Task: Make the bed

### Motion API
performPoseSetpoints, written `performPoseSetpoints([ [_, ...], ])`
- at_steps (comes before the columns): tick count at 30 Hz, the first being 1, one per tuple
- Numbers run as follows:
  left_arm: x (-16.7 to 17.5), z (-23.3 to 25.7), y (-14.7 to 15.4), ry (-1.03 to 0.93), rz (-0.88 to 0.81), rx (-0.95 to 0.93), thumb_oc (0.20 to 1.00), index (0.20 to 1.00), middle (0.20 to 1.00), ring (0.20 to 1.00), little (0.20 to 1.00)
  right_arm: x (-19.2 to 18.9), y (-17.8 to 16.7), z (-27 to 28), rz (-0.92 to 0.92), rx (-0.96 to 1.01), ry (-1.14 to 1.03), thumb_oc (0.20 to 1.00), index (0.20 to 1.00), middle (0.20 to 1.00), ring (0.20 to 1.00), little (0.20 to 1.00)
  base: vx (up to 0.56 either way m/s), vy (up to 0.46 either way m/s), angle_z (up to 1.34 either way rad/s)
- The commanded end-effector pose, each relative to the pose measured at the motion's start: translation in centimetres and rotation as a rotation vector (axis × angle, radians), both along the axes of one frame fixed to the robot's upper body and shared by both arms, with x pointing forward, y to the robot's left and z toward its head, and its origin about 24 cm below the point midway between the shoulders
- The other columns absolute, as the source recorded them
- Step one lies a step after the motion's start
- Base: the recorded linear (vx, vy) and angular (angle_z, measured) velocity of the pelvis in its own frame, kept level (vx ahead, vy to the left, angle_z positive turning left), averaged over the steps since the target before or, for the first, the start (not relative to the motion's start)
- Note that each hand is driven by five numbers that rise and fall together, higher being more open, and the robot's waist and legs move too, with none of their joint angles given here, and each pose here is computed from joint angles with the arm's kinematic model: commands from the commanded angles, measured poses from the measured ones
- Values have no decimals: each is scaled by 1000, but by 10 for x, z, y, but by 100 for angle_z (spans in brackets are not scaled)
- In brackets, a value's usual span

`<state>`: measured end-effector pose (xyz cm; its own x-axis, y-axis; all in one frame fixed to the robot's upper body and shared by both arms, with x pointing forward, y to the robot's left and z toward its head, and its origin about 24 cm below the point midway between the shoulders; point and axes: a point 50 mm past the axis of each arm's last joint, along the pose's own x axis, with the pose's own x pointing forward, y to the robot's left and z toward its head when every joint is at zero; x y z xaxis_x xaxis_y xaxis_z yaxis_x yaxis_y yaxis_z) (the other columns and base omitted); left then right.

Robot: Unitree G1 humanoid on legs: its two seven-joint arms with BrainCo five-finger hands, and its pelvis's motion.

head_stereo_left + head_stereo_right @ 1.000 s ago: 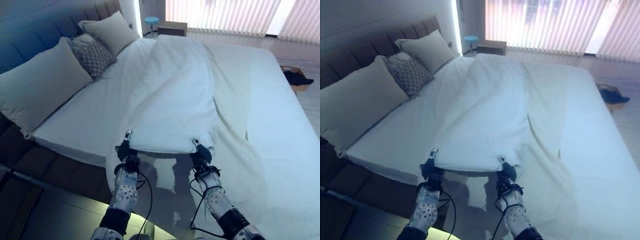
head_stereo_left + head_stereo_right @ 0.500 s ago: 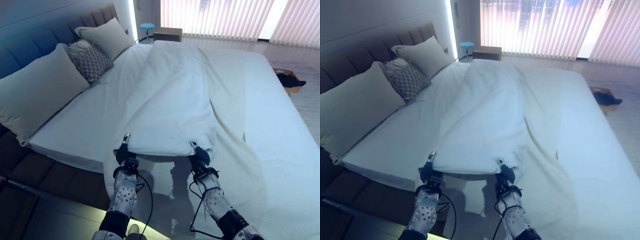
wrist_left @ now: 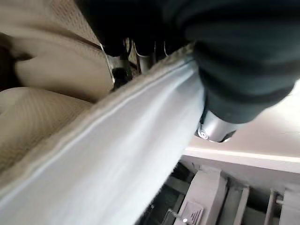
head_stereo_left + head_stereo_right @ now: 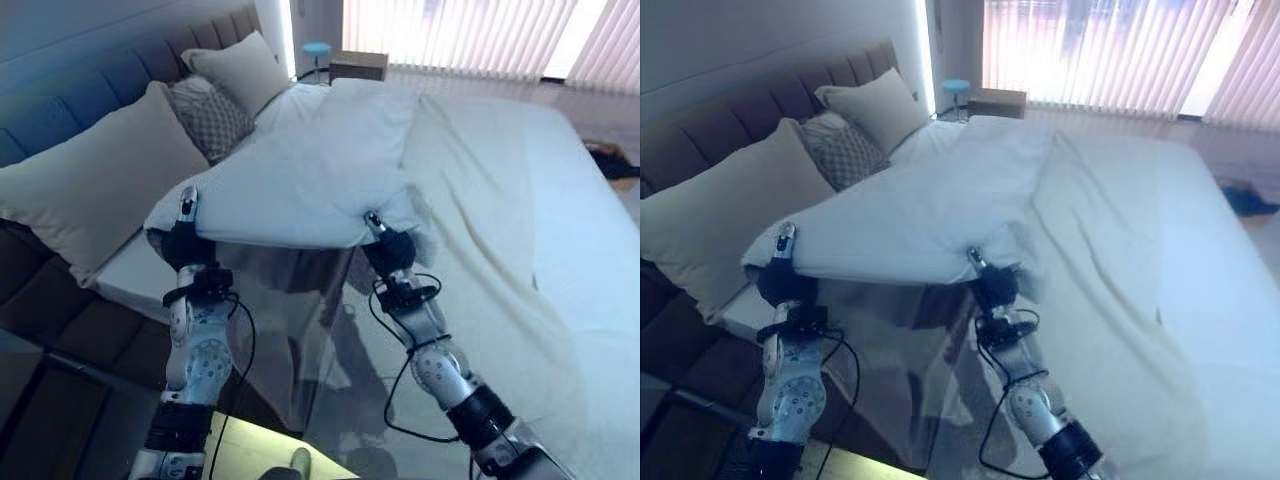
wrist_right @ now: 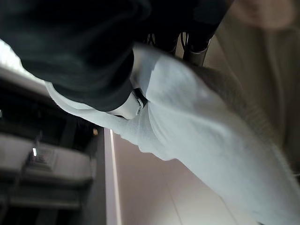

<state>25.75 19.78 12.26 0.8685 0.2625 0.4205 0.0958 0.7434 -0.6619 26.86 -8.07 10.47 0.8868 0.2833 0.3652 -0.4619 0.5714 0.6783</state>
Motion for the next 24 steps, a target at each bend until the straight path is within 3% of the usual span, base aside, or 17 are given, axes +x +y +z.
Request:
performPoseSetpoints([
  [1, -33, 28, 46, -234, 194, 31, 200, 200, 200, 200, 200, -10, -44, -28, -201, 9, 76, 200, 200, 200, 200, 200, -75, -136, 27],
  [4, -34, -4, 43, -100, 159, -53, 200, 200, 200, 200, 200, -18, -48, -61, -207, -54, 213, 200, 200, 200, 200, 200, -107, -123, 23],
  [7, -42, -78, 49, 230, 176, -126, 200, 200, 200, 200, 200, -36, -53, -114, -216, -193, 445, 200, 200, 200, 200, 200, -107, -85, 17],
  [13, -55, -148, 43, 557, 187, -228, 200, 200, 200, 200, 200, -47, -49, -155, -188, -314, 643, 200, 200, 200, 200, 200, -77, -26, 4],
  [19, -48, -166, 44, 698, 204, -135, 200, 200, 200, 200, 200, -32, -34, -162, -144, -415, 668, 200, 200, 200, 200, 200, -89, 31, -9],
  [24, -17, -154, 43, 700, 224, -24, 200, 200, 200, 200, 200, -7, -17, -149, -119, -465, 611, 200, 200, 200, 200, 200, -32, 48, -17],
])
